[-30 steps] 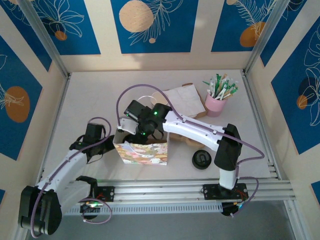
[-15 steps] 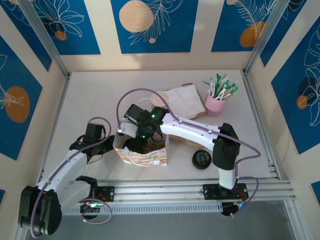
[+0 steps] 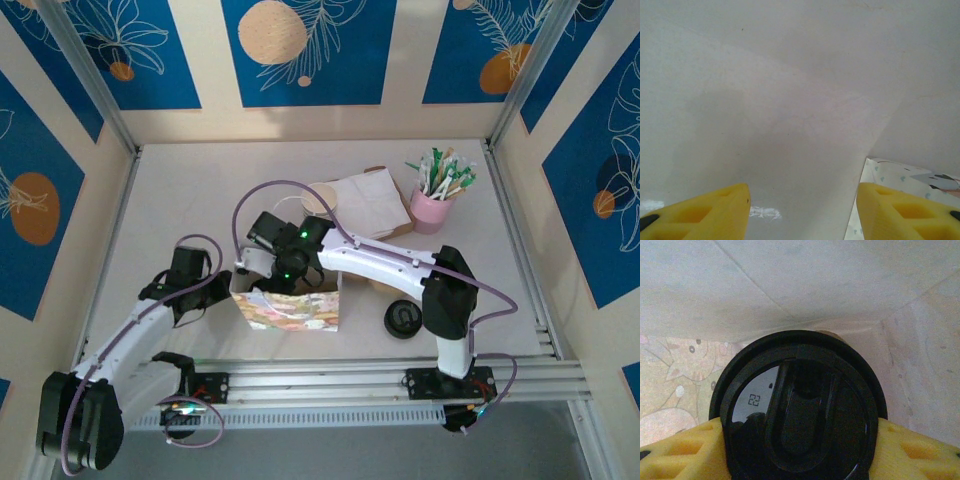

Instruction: Pack the takeout coffee

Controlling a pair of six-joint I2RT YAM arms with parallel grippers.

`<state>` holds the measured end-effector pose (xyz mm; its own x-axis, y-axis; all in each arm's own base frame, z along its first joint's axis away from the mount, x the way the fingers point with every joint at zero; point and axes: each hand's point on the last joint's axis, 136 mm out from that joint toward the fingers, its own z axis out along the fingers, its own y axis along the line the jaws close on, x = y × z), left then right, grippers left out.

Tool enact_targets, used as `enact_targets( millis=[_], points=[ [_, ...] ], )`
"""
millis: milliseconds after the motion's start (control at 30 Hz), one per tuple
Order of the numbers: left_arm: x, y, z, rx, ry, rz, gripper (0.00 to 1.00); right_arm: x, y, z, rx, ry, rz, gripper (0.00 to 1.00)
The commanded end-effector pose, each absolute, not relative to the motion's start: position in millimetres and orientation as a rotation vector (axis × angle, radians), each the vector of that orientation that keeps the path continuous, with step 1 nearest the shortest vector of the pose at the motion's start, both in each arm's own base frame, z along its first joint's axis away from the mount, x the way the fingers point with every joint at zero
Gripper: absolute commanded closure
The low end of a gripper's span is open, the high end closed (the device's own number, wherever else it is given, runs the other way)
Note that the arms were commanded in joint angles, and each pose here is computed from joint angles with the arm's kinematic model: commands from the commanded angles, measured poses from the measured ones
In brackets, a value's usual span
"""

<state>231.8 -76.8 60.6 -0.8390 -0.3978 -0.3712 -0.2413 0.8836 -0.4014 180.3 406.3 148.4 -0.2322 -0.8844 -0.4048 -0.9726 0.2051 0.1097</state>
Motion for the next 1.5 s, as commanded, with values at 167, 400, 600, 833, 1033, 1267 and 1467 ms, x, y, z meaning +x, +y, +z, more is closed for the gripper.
enact_targets(
  millis=[167,400,600,833,1033,1267,1467],
  points=[
    [230.3,-76.0,63.5,-0.438,2.597,-0.452,0.42,183.4,402.0,148.2,-1.79,2.221,0.41,0.46],
    [230.0,-76.1,62.9,-0.436,2.6,-0.451,0.41,179.9,388.2,99.5,-1.83,2.334,0.327,0.45],
    [230.4,-76.1,64.6,-0.431,2.599,-0.448,0.42,181.2,397.0,118.8,-1.783,2.288,0.394,0.37],
    [229.9,-75.5,64.4,-0.433,2.6,-0.445,0.41,181.8,402.9,148.8,-1.77,2.234,0.464,0.0],
    [229.1,-75.8,63.7,-0.432,2.603,-0.447,0.42,182.7,402.6,153.1,-1.767,2.231,0.456,0.01],
    [229.8,-75.5,63.7,-0.434,2.602,-0.445,0.41,187.5,406.2,174.5,-1.712,2.214,0.448,0.01],
    [229.6,-75.7,63.9,-0.432,2.602,-0.445,0.41,183.1,409.0,207.3,-1.691,2.176,0.498,0.01]
  ],
)
